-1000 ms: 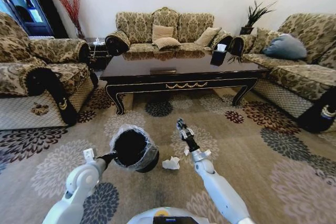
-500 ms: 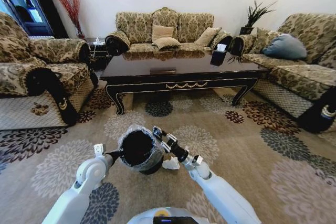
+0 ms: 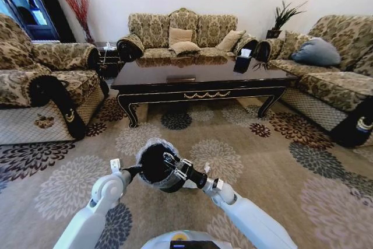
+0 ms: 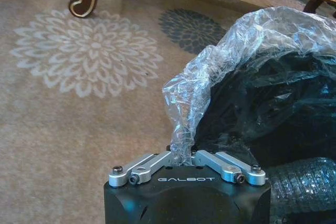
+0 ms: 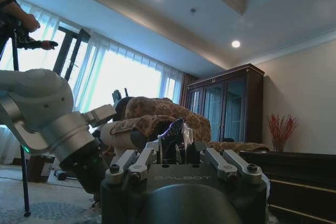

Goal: Move to the front of the table and pick up the trash from the floor, then place it into the trash bin.

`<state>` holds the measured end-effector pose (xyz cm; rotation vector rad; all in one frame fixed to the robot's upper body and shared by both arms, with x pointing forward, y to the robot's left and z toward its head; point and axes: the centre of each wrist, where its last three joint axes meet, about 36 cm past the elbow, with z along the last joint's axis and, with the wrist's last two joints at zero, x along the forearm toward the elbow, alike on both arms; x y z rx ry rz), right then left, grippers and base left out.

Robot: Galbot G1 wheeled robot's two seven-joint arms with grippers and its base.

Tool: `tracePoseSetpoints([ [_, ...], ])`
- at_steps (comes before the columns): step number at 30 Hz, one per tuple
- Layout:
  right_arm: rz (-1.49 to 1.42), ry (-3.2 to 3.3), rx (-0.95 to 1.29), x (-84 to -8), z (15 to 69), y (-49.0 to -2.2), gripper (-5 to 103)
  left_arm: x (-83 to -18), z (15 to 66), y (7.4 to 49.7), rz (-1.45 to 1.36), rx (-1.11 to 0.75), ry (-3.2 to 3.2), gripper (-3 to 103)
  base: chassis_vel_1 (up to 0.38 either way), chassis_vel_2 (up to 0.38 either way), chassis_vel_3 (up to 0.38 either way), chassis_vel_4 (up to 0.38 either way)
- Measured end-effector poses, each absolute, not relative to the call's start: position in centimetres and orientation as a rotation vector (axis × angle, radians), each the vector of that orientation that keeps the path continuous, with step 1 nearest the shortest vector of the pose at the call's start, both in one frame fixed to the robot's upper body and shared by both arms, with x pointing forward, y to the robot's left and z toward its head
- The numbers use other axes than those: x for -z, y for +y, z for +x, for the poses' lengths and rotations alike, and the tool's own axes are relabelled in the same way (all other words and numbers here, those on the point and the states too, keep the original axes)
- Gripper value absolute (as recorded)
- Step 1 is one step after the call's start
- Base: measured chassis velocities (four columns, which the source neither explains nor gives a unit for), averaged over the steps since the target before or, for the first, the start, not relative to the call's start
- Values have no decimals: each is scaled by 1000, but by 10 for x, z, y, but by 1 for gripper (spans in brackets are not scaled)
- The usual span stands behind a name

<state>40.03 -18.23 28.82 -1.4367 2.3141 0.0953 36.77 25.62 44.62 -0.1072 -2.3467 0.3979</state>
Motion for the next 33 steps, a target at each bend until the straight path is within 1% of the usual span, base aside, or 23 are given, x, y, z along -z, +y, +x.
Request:
tracePoseSetpoints([
  [6, -1411, 2335, -90, -287, 402, -188, 28, -447, 367, 255, -109, -402, -2350, 2, 0, 0, 0, 0],
  [8, -1399, 2341, -92, -287, 400, -191, 39, -447, 366, 257, -101, -405, -2350, 2, 0, 0, 0, 0],
  [9, -1399, 2341, -92, -287, 400, -191, 39, -447, 366, 257, -101, -405, -2350, 2, 0, 0, 0, 0],
  [11, -1394, 2343, -91, -288, 400, -193, 50, -446, 365, 259, -93, -402, -2349, 2, 0, 0, 0, 0],
  [12, -1392, 2342, -90, -288, 400, -193, 50, -446, 364, 260, -90, -400, -2349, 2, 0, 0, 0, 0],
  [14, -1387, 2342, -87, -290, 401, -195, 61, -447, 364, 261, -83, -398, -2351, 2, 0, 0, 0, 0],
  [15, -1387, 2342, -87, -290, 401, -195, 61, -447, 364, 261, -83, -398, -2351, 2, 0, 0, 0, 0],
  [17, -1379, 2342, -84, -291, 402, -196, 71, -447, 364, 263, -75, -398, -2353, 2, 0, 0, 0, 0],
  [18, -1374, 2342, -84, -291, 403, -196, 71, -447, 363, 264, -71, -399, -2353, 2, 0, 0, 0, 0],
  [19, -1370, 2343, -84, -292, 403, -197, 77, -447, 362, 265, -68, -399, -2352, 2, 0, 0, 0, 0],
  [20, -1370, 2343, -84, -292, 403, -197, 77, -447, 362, 265, -68, -399, -2352, 2, 0, 0, 0, 0],
  [24, -1329, 2363, -82, -294, 405, -204, 97, -451, 358, 272, -44, -400, -2363, 2, 0, 0, 0, 0],
  [31, -1257, 2416, -97, -296, 406, -214, 100, -460, 351, 291, 24, -412, -2392, 2, 0, 0, 0, 0],
  [33, -1126, 2522, -123, -297, 408, -217, 100, -466, 344, 301, 89, -426, -2409, 2, 0, 0, 0, 0],
])
